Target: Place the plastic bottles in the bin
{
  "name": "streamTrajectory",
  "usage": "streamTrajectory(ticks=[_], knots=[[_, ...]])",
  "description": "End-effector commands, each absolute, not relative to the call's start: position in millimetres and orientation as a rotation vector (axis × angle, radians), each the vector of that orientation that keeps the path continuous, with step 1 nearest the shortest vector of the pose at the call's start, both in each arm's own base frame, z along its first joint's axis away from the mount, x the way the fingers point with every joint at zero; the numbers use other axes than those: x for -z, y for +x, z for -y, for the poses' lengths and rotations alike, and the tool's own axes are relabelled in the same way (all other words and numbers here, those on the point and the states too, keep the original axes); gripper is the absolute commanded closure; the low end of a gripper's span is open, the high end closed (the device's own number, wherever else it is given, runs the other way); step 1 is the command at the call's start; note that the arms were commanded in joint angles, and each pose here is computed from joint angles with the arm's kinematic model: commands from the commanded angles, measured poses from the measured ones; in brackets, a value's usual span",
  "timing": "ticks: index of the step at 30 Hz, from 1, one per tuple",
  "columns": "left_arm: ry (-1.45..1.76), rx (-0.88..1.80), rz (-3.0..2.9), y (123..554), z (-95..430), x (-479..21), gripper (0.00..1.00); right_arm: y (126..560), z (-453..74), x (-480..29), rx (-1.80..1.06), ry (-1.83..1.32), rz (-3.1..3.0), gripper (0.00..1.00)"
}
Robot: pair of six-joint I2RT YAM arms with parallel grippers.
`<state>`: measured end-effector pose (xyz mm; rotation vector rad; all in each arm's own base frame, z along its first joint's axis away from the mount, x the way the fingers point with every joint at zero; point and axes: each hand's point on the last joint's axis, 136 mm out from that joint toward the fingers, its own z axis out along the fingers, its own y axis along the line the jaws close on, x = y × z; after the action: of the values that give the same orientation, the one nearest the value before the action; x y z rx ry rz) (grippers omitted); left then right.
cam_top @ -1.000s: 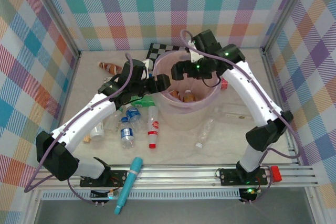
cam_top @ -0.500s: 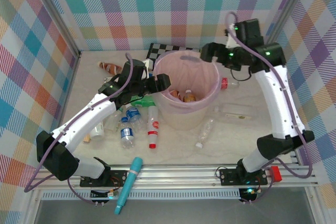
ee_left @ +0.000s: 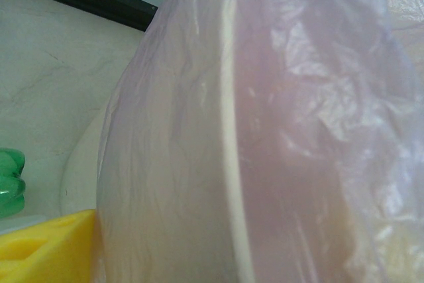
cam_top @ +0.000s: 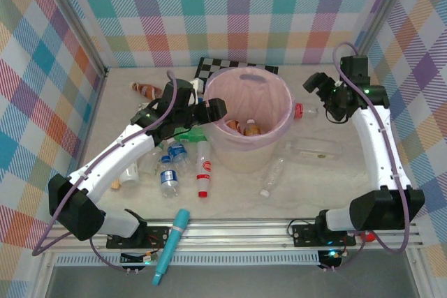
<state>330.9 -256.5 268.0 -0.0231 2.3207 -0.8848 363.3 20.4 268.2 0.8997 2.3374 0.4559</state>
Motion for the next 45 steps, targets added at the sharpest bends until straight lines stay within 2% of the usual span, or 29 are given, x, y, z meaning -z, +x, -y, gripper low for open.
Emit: streamTrajectory(ticks=[1,14,22,35,45], knots=[[0.001,0.859,-2.351,322,256,-262,0.18,378,2,-244,-0.403,1.189,-2.203,0.00],[-0.007,0.852,-2.349,321,254,-262,0.18,432,8,-129,-0.449,1.557,-2.159,0.00],[-0.005,0.850,-2.357,323,255,-261,0.18,462,7,-86,-0.493,1.682,-2.134,0.00],[0.002,0.843,-2.363,324,256,-259,0.18,484,9,-35,-0.455,1.790,-2.125,0.01],[0.007,0.844,-2.370,324,257,-262,0.18,484,8,-27,-0.445,1.817,-2.141,0.04]])
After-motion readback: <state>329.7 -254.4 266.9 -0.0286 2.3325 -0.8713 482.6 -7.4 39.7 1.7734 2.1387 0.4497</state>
